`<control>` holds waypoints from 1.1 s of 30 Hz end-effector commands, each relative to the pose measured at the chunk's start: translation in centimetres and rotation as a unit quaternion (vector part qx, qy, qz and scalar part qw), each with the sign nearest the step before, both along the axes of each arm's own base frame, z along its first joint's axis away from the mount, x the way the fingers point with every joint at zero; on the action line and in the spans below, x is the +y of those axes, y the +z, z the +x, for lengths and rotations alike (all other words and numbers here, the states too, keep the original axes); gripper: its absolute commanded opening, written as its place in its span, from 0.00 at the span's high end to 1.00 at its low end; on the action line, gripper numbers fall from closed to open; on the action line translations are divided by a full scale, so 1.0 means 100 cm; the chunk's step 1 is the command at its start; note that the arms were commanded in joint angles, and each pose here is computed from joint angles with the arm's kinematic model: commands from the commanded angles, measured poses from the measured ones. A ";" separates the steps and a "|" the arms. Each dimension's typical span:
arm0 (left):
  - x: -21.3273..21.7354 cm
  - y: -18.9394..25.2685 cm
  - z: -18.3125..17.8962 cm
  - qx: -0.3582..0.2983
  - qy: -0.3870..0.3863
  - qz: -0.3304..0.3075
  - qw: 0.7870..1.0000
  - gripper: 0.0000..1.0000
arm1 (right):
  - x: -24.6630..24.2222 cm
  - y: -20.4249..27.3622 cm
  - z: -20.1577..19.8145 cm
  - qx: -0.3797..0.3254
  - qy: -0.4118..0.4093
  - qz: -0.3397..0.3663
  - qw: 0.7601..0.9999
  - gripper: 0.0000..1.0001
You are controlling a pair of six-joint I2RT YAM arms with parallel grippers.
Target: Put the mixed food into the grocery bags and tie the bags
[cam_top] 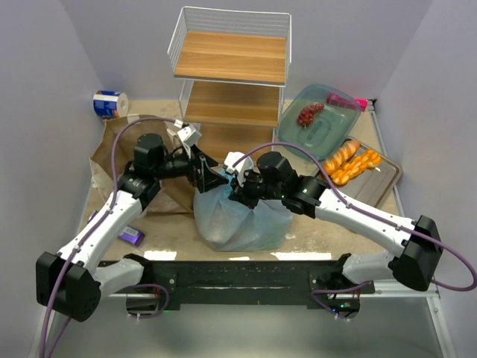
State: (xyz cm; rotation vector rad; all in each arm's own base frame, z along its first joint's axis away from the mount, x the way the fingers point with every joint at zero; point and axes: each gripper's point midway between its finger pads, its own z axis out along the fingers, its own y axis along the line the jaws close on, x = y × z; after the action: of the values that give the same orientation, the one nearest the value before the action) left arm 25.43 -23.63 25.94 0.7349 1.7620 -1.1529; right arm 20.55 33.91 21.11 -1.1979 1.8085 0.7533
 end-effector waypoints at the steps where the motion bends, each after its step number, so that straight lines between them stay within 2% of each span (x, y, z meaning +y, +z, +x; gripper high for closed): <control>1: -0.014 0.015 0.004 -0.017 -0.019 -0.018 1.000 0.00 | 0.005 0.013 -0.001 -0.020 0.013 0.019 1.000 1.00; 6: -0.018 -0.001 0.008 0.003 -0.018 -0.004 1.000 0.00 | 0.006 0.012 -0.001 -0.019 0.014 0.018 1.000 1.00; 9: -0.024 -0.007 0.006 0.013 -0.028 0.000 1.000 0.05 | 0.005 0.011 -0.001 -0.019 0.014 0.017 1.000 1.00; 11: -0.026 -0.011 0.005 0.017 -0.032 0.002 0.999 0.21 | 0.005 0.013 -0.001 -0.021 0.014 0.019 1.000 1.00; 12: -0.028 -0.014 0.004 0.022 -0.038 0.002 0.999 0.36 | 0.004 0.014 -0.001 -0.021 0.013 0.019 1.000 1.00; 15: -0.032 -0.015 -0.003 0.023 -0.060 -0.008 0.998 0.52 | 0.004 0.013 -0.001 -0.023 0.012 0.018 1.000 1.00; 16: -0.033 -0.017 -0.006 0.028 -0.065 -0.011 0.997 0.66 | 0.003 0.014 0.000 -0.025 0.010 0.018 0.999 1.00; 18: -0.033 -0.016 -0.009 0.025 -0.073 -0.016 0.997 0.81 | 0.000 0.015 -0.001 -0.026 0.008 0.017 0.999 0.99; 19: -0.032 -0.016 -0.010 0.023 -0.073 -0.016 0.997 0.93 | -0.001 0.018 -0.001 -0.029 0.007 0.017 0.999 0.94; 21: -0.031 -0.010 -0.011 0.008 -0.071 -0.020 0.997 1.00 | -0.006 0.028 -0.002 -0.039 0.002 0.022 0.999 0.89; 25: -0.031 -0.004 -0.017 -0.006 -0.080 -0.035 0.996 1.00 | -0.023 0.052 0.000 -0.071 -0.023 0.034 0.997 0.60; 26: -0.030 -0.002 -0.017 -0.008 -0.082 -0.037 0.996 1.00 | -0.030 0.058 0.005 -0.086 -0.044 0.032 0.995 0.46; 28: -0.029 -0.001 -0.019 -0.011 -0.085 -0.041 0.995 1.00 | -0.043 0.069 0.007 -0.109 -0.059 0.032 0.992 0.31; 29: -0.028 0.001 -0.018 -0.015 -0.085 -0.044 0.995 1.00 | -0.046 0.070 0.008 -0.116 -0.065 0.029 0.991 0.21; 33: -0.023 0.006 -0.021 -0.012 -0.098 -0.063 0.993 1.00 | -0.060 0.062 0.019 -0.142 -0.089 -0.009 0.986 0.13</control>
State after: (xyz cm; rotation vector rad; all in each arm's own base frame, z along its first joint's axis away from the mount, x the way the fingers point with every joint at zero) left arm 24.16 -26.22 23.74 0.8126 1.7436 -1.3090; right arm 20.84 29.35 28.45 -1.0746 1.6284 0.5993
